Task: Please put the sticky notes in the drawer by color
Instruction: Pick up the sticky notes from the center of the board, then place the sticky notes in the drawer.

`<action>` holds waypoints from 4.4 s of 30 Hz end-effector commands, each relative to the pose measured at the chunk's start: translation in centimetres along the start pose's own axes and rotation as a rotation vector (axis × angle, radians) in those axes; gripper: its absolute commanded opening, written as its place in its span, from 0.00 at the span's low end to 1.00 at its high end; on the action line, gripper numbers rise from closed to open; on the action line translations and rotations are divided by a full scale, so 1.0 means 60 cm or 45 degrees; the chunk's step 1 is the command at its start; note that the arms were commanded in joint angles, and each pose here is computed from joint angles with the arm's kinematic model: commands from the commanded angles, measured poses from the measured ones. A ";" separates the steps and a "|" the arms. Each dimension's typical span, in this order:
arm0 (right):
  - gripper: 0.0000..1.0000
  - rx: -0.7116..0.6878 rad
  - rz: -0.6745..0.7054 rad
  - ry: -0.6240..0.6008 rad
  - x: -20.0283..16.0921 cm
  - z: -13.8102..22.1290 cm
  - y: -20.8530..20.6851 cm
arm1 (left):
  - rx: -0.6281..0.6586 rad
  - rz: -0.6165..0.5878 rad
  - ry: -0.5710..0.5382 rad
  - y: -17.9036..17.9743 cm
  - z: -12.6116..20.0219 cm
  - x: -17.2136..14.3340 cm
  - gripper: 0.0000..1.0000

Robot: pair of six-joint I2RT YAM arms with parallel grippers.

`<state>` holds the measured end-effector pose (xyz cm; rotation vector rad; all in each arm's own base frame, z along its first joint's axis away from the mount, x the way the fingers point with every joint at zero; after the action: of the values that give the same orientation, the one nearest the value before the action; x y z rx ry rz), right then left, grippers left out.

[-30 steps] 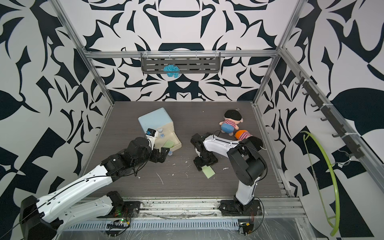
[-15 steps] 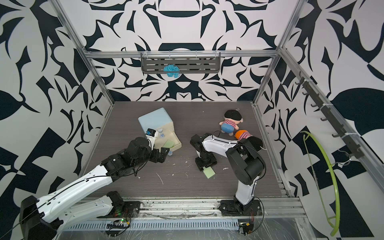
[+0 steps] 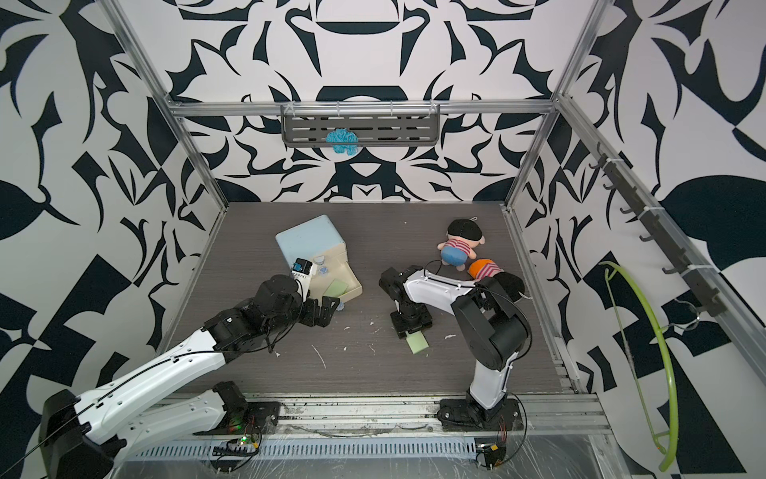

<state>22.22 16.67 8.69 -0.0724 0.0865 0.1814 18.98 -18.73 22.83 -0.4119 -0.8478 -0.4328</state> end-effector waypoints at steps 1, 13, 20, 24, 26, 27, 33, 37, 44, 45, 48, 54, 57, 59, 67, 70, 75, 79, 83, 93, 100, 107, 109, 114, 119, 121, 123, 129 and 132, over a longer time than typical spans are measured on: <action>0.58 0.026 -0.066 -0.126 0.006 0.037 -0.005 | -0.103 0.079 -0.017 -0.014 -0.019 -0.004 0.99; 0.58 0.395 -0.351 -0.381 0.036 0.102 -0.021 | -0.403 0.220 -0.089 -0.149 -0.149 -0.050 0.99; 0.57 0.619 -0.530 -0.526 0.055 0.134 -0.036 | -0.674 0.357 -0.126 -0.203 -0.220 -0.057 0.97; 0.57 0.697 -0.547 -0.546 0.056 0.149 -0.038 | -0.721 0.332 -0.106 -0.219 -0.240 -0.058 0.94; 0.57 0.727 -0.549 -0.552 0.055 0.154 -0.040 | -0.737 0.329 -0.122 -0.220 -0.242 -0.058 0.89; 0.57 0.746 -0.551 -0.555 0.054 0.157 -0.041 | -0.744 0.328 -0.126 -0.219 -0.243 -0.058 0.86; 0.56 0.802 -0.550 -0.547 0.051 0.159 -0.041 | -0.783 0.378 -0.143 -0.215 -0.243 -0.056 0.65; 0.56 0.819 -0.550 -0.547 0.049 0.160 -0.041 | -0.807 0.419 -0.161 -0.208 -0.245 -0.055 0.52; 0.56 0.815 -0.553 -0.542 0.041 0.159 -0.044 | -0.825 0.440 -0.168 -0.204 -0.245 -0.052 0.31; 0.56 0.816 -0.553 -0.544 0.040 0.160 -0.044 | -0.823 0.440 -0.168 -0.204 -0.244 -0.052 0.29; 0.56 0.816 -0.552 -0.543 0.037 0.161 -0.045 | -0.812 0.443 -0.162 -0.200 -0.243 -0.055 0.21; 0.61 0.844 -0.533 -0.577 0.029 0.180 -0.046 | -0.790 0.429 -0.166 -0.192 -0.235 -0.057 0.08; 0.74 0.860 -0.513 -0.640 0.024 0.203 -0.050 | -0.766 0.374 -0.158 -0.186 -0.226 -0.057 0.07; 0.83 0.859 -0.499 -0.695 0.019 0.222 -0.055 | -0.728 0.338 -0.138 -0.177 -0.217 -0.058 0.07; 0.87 0.755 -0.514 -0.800 0.008 0.244 -0.078 | -0.375 -0.017 0.105 -0.109 -0.124 -0.065 0.00; 0.86 0.749 -0.517 -0.780 0.011 0.233 -0.077 | -0.272 -0.122 0.186 -0.070 -0.068 -0.049 0.00; 0.86 0.765 -0.521 -0.746 0.019 0.217 -0.071 | -0.114 -0.249 0.279 -0.001 0.004 -0.024 0.00; 0.86 0.772 -0.518 -0.740 0.025 0.213 -0.068 | -0.038 -0.465 0.293 0.019 0.025 -0.014 0.00; 0.86 0.762 -0.509 -0.731 0.025 0.210 -0.068 | -0.008 -0.632 0.296 0.033 0.012 -0.010 0.00; 0.86 0.740 -0.524 -0.712 0.014 0.187 -0.072 | -0.041 -0.715 0.436 0.080 -0.066 -0.006 0.00; 0.86 0.736 -0.525 -0.706 0.015 0.180 -0.072 | -0.092 -0.760 0.498 0.087 -0.135 -0.006 0.00; 0.85 0.718 -0.521 -0.695 0.014 0.173 -0.075 | -0.055 -0.790 0.573 0.099 -0.177 -0.001 0.00; 0.85 0.712 -0.523 -0.694 0.014 0.172 -0.076 | -0.066 -0.787 0.551 0.095 -0.173 0.007 0.00; 0.85 0.705 -0.531 -0.689 0.017 0.168 -0.079 | -0.079 -0.797 0.512 0.091 -0.163 0.019 0.00; 0.85 0.709 -0.526 -0.674 0.021 0.165 -0.077 | -0.080 -0.750 0.580 0.102 -0.185 -0.001 0.00; 0.85 0.705 -0.526 -0.679 0.020 0.166 -0.079 | -0.079 -0.734 0.597 0.105 -0.194 -0.010 0.02; 0.85 0.701 -0.526 -0.683 0.019 0.167 -0.081 | -0.045 -0.719 0.598 0.109 -0.201 -0.012 0.06; 0.84 0.693 -0.530 -0.685 0.017 0.171 -0.085 | 0.121 -0.705 0.565 0.129 -0.210 -0.002 0.38; 0.84 0.693 -0.534 -0.689 0.016 0.174 -0.087 | 0.229 -0.696 0.561 0.142 -0.213 0.003 0.45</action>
<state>24.85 12.81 18.38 0.4986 -0.3840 -0.2564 30.46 -18.74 13.94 0.0156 -0.5233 -0.9659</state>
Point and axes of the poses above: each gripper's point midway between its finger pads, its own z axis back along the fingers, its own y axis along the line the jaws close on, x = y × z, the point moved 7 cm from there along z, back along the fingers, and after that the axes turned 7 degrees about -z, right-handed, at the moved point
